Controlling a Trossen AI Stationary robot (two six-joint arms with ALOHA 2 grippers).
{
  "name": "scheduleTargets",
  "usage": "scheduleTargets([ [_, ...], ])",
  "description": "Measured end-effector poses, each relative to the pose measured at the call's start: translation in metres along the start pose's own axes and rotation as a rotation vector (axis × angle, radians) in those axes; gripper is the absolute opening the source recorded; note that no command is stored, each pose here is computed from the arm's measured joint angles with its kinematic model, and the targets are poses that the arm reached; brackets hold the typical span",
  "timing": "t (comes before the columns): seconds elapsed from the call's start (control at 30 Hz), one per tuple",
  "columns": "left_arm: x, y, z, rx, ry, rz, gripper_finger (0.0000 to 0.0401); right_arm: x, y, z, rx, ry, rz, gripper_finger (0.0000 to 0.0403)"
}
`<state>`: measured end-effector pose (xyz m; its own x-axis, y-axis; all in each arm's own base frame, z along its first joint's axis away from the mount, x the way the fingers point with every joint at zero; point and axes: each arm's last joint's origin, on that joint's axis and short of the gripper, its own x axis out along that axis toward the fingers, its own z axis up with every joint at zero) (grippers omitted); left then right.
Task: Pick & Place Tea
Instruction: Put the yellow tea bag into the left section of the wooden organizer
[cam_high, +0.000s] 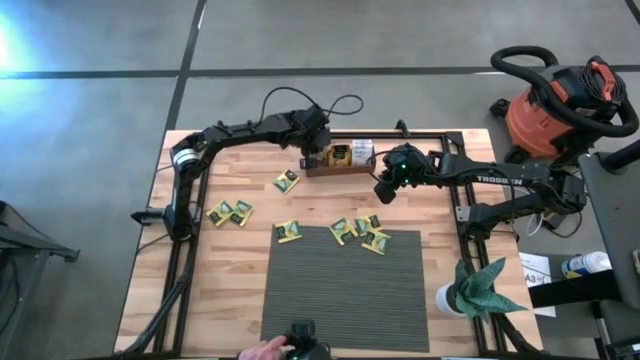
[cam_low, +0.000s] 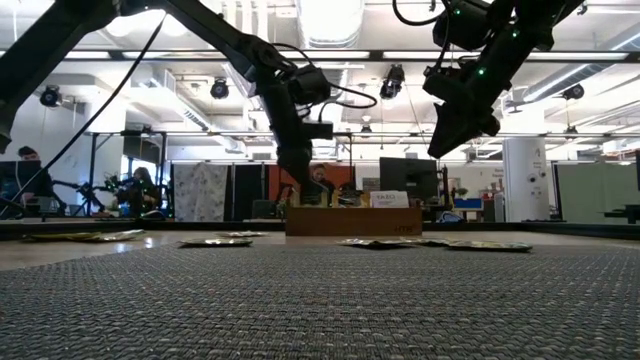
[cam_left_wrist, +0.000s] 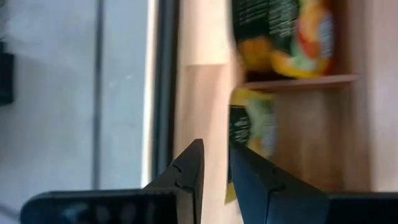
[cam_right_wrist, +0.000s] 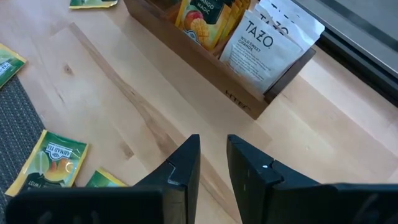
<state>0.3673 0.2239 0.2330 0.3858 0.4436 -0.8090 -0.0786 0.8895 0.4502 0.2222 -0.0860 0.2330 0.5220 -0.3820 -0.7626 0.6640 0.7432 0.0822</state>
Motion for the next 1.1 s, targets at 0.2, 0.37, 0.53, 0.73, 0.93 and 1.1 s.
scheduleTargets([
  [0.2, -0.02, 0.01, 0.005, -0.035, 0.02, 0.083, 0.0074, 0.0, 0.0, 0.0, -0.003, 0.0, 0.0, 0.0079],
  [0.37, -0.063, 0.009, 0.01, -0.116, -0.039, 0.089, 0.0073, 0.0, 0.0, 0.0, -0.005, 0.0, -0.001, 0.0079],
  [0.53, -0.088, -0.013, -0.002, -0.301, -0.05, -0.103, 0.0073, 0.0, 0.0, 0.0, -0.005, -0.003, 0.0, 0.0079],
  [0.73, -0.093, -0.065, -0.028, -0.449, -0.042, -0.44, 0.0073, 0.002, -0.001, -0.003, -0.005, 0.005, -0.002, 0.0079],
  [0.93, -0.102, -0.116, -0.07, -0.522, 0.114, -0.379, 0.0073, 0.003, -0.001, -0.004, 0.028, 0.011, -0.002, 0.0079],
  [1.1, -0.108, -0.136, -0.104, -0.73, 0.211, -0.351, 0.0073, 0.003, -0.001, -0.004, 0.046, 0.004, 0.002, 0.0079],
])
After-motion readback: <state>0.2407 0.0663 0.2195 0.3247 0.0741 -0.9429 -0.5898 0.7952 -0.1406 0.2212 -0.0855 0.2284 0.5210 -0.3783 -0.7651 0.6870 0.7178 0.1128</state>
